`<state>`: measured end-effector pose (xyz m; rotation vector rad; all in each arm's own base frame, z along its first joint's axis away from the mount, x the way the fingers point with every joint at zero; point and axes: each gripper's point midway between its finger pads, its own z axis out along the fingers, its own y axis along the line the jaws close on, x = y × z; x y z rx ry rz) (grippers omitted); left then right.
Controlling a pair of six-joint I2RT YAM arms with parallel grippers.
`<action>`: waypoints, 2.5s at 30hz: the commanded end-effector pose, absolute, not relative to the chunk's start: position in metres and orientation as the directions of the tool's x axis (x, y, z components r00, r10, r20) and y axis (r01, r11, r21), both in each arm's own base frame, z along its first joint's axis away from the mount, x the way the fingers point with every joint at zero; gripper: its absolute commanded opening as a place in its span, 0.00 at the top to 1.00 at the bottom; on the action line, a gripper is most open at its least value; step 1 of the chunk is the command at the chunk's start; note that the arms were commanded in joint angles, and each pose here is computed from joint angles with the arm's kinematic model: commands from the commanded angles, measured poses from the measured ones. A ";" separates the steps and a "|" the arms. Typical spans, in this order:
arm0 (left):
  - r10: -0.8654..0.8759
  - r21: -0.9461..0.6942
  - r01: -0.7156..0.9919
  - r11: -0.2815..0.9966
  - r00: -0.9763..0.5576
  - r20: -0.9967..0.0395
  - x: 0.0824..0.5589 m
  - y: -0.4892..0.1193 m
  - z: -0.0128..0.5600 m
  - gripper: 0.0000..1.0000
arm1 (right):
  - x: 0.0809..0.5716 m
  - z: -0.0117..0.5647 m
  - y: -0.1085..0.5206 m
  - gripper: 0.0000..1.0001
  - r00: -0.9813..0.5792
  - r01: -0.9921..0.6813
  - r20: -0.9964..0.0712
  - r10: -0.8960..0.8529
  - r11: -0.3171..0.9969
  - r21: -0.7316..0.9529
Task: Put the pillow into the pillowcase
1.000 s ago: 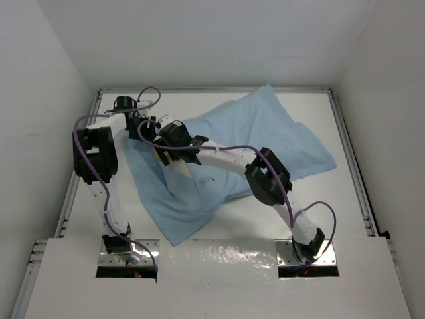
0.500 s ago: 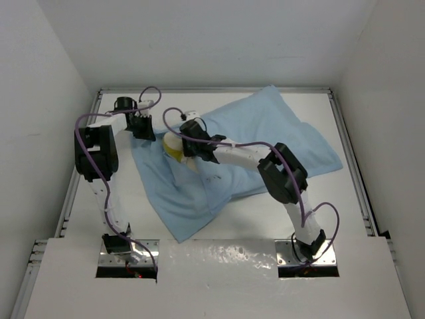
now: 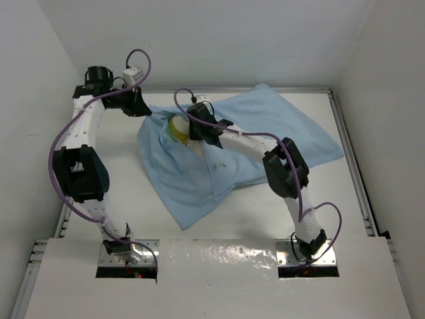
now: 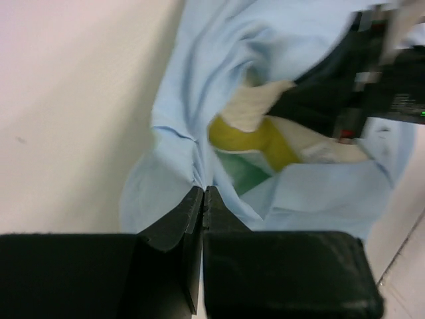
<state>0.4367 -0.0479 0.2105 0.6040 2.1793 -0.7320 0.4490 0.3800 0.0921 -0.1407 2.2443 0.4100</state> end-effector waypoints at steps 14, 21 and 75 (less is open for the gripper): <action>0.100 -0.289 0.728 0.622 -0.439 -0.893 0.459 -0.092 0.309 1.00 | 0.362 0.123 0.459 0.81 -0.523 -0.715 -0.806 -0.277 0.657 0.238; 0.187 -0.234 0.653 0.721 -0.507 -0.841 0.462 -0.058 0.262 1.00 | 0.389 0.219 0.400 0.16 -0.436 -0.600 -0.881 -0.184 0.789 0.132; 0.248 -0.197 0.635 0.747 -0.542 -0.803 0.434 -0.040 0.246 1.00 | 0.312 0.154 0.495 0.54 -0.571 -0.793 -0.768 -0.289 0.436 0.426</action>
